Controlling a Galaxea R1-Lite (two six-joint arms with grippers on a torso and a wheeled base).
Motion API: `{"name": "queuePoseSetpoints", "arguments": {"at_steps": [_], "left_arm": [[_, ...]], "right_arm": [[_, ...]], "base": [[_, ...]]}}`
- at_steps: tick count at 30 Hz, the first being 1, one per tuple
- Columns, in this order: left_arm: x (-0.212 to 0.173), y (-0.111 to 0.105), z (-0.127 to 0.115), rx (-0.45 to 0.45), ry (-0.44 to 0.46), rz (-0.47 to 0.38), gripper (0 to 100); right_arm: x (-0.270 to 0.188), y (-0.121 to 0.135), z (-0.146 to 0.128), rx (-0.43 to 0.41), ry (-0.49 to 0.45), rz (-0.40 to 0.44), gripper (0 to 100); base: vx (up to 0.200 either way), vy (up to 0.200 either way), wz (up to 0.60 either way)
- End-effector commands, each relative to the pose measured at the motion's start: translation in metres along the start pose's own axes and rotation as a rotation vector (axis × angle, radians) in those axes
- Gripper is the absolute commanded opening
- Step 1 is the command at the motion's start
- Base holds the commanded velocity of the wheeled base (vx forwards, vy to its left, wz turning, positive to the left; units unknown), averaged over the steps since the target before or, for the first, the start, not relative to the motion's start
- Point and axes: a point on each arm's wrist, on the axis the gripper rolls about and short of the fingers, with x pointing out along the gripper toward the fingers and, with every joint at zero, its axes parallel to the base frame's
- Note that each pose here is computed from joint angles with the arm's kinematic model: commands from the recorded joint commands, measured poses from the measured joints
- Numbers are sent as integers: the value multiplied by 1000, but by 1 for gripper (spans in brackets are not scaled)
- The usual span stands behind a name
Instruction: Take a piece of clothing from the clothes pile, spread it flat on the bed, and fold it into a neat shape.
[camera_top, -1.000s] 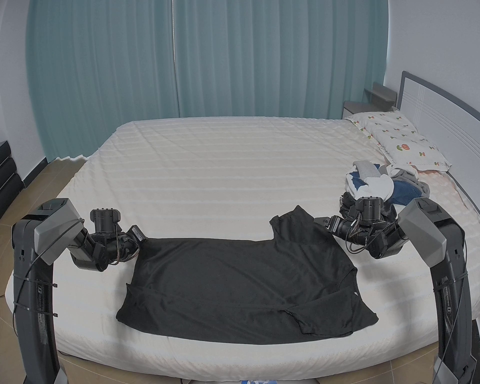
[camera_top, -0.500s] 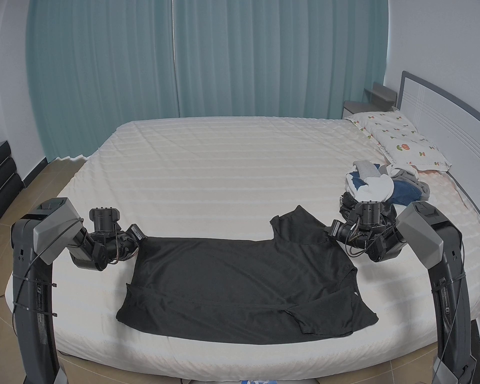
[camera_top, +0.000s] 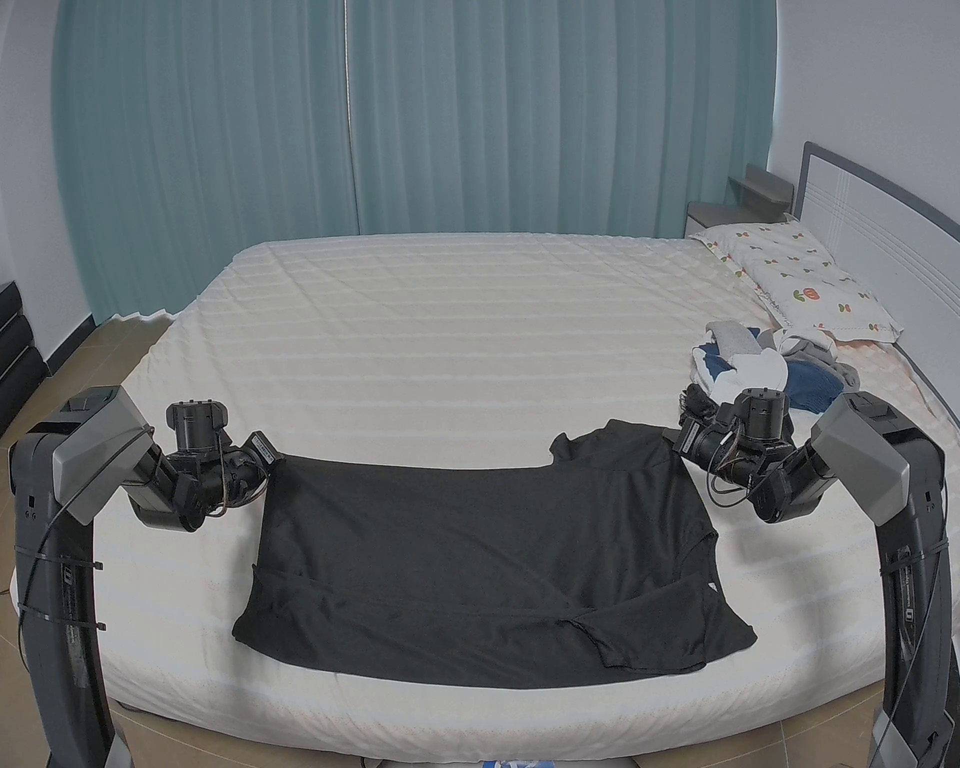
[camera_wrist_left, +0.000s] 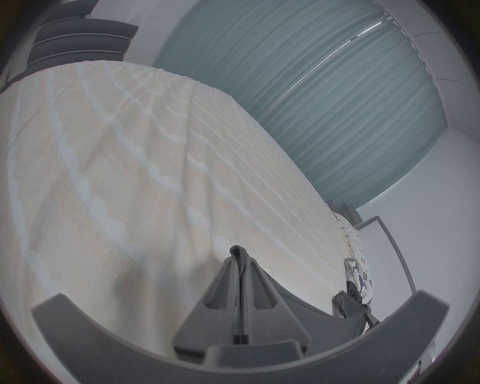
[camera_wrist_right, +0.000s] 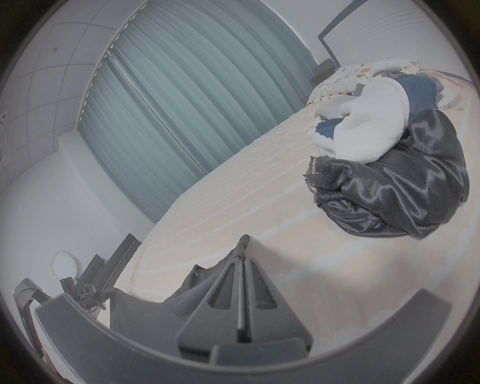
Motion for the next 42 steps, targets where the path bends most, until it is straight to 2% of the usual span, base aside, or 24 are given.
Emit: {"name": "queuePoseSetpoints", "arguments": {"at_steps": [1,4,9,16,25,33,39,42], "left_arm": [[-3,-1,4,0,-10,-4,0],[-7,1,5,3,-1,-3,0],[-16,0,2,24,58,-50,0],[-21,4,4,45,47,-57,0],[-42,19,2,111,113,-162,0],[-61,29,5,164,129,-222,0],[-64,31,0,171,151,-233,0],[-65,36,0,214,149,-226,0]], "right_arm": [[-11,2,10,19,-21,4,0],[-20,-1,11,34,-24,6,0],[-29,-8,8,41,-16,6,0],[-45,-7,1,46,22,47,0],[-66,-8,-4,62,72,70,0],[-87,-11,-9,73,99,94,0],[-105,-14,-15,89,152,99,0],[-116,-15,-24,79,188,87,0]], "base": [[0,0,0],[0,0,0],[0,0,0],[0,0,0],[0,0,0],[0,0,0],[0,0,0],[0,0,0]]}}
